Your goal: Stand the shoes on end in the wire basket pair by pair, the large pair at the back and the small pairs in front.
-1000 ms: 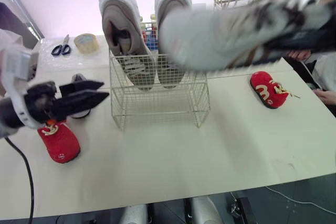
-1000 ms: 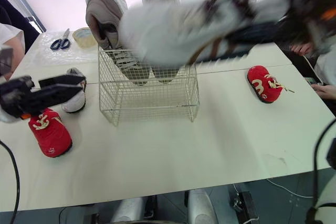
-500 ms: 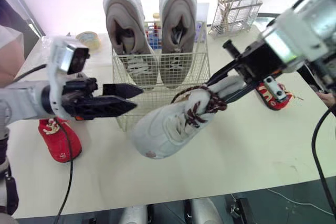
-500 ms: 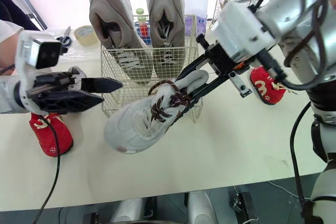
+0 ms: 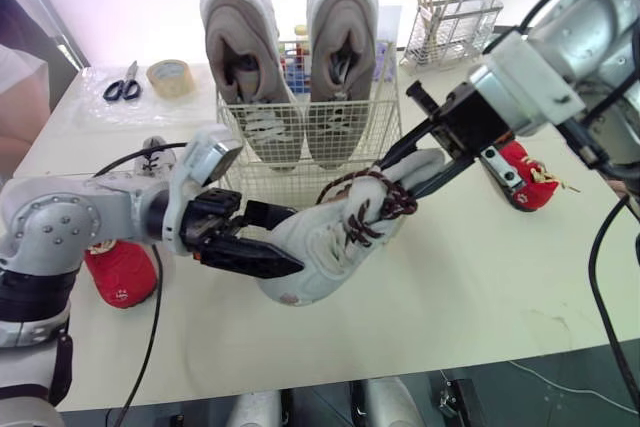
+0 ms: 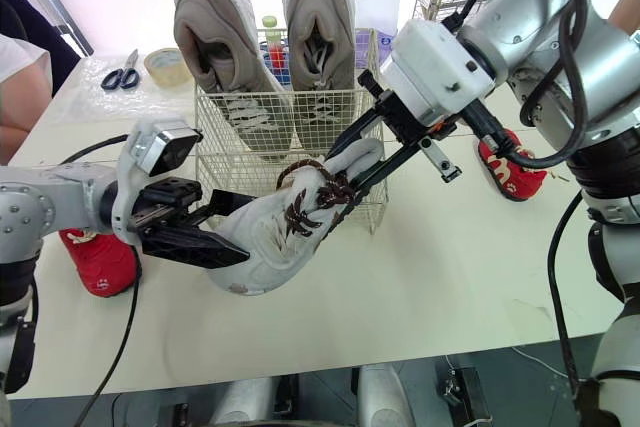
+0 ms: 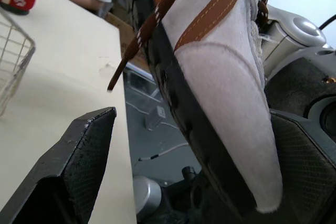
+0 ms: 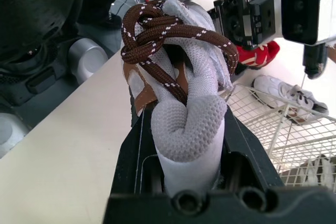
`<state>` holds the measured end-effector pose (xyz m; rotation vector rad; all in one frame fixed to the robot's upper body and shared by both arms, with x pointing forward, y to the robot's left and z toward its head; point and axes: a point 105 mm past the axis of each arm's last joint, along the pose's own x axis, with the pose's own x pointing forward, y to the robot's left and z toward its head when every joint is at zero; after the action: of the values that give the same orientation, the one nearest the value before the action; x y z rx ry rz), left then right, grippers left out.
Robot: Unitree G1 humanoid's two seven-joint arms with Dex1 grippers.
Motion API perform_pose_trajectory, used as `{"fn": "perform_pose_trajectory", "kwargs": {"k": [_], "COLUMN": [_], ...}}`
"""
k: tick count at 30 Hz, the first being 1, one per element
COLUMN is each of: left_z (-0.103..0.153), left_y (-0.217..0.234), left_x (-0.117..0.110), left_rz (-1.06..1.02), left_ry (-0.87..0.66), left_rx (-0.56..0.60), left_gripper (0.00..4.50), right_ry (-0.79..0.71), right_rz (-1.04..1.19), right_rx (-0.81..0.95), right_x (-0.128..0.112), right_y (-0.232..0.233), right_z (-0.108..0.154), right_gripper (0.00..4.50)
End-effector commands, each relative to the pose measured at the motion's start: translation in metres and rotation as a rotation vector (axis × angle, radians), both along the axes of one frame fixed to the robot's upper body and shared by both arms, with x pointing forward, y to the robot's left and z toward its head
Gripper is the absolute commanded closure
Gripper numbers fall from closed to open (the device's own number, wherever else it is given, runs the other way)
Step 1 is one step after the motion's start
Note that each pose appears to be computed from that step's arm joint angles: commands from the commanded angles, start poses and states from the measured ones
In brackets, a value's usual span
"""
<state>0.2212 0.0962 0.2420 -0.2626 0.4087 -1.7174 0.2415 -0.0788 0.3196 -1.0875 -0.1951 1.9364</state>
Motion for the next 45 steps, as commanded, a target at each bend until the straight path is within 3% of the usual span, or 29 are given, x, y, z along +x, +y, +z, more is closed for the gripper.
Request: {"fn": "perform_pose_trajectory", "kwargs": {"k": [1, 5, 6, 11, 14, 18, 21, 24, 27, 30, 35, 45], "left_z": [0.009, 0.013, 0.014, 0.017, 0.021, 0.031, 0.042, 0.051, 0.054, 0.057, 0.051, 0.044], "left_y": [0.002, 0.003, 0.005, 0.010, 0.016, 0.024, 0.029, 0.028, 0.024, 0.019, 0.012, 0.010], "left_x": [0.005, 0.006, 0.006, 0.001, -0.003, -0.002, 0.000, 0.003, 0.006, 0.012, 0.018, 0.028], "left_rz": [0.025, 0.048, 0.055, 0.086, 0.144, 0.262, 0.345, 0.385, 0.384, 0.373, 0.354, 0.391], "left_ry": [-0.037, -0.044, -0.041, -0.019, 0.003, -0.004, -0.028, -0.049, -0.061, -0.089, -0.144, -0.166], "left_rx": [-0.015, -0.033, -0.044, -0.084, -0.152, -0.260, -0.345, -0.422, -0.442, -0.437, -0.383, -0.370], "left_gripper": [1.30, 3.21, 3.21, 3.24, 3.24, 3.24, 3.24, 3.24, 3.24, 3.24, 3.24, 3.24], "right_ry": [-0.038, -0.045, -0.050, -0.076, -0.092, -0.008, 0.367, 0.848, 1.016, 1.182, 1.220, 1.198], "right_rz": [0.032, 0.000, -0.015, -0.084, -0.284, -0.626, -0.748, -0.628, -0.631, -0.582, -0.587, -0.548], "right_rx": [0.027, 0.030, 0.038, 0.100, 0.175, 0.384, 0.671, 0.926, 0.949, 1.004, 0.979, 0.958], "right_x": [-0.008, -0.003, 0.000, 0.012, 0.033, 0.064, 0.062, 0.049, 0.041, 0.034, 0.024, 0.012], "right_y": [0.002, 0.000, -0.001, -0.003, -0.026, -0.078, -0.105, -0.093, -0.071, -0.049, -0.024, -0.019], "right_z": [0.012, 0.013, 0.014, 0.025, 0.041, 0.060, 0.059, 0.046, 0.020, 0.020, 0.020, 0.029], "right_gripper": [3.81, 3.81, 3.81, 1.73, 0.31, 0.31, 0.31, 0.31, 0.31, 0.31, 0.31, 0.31]}}
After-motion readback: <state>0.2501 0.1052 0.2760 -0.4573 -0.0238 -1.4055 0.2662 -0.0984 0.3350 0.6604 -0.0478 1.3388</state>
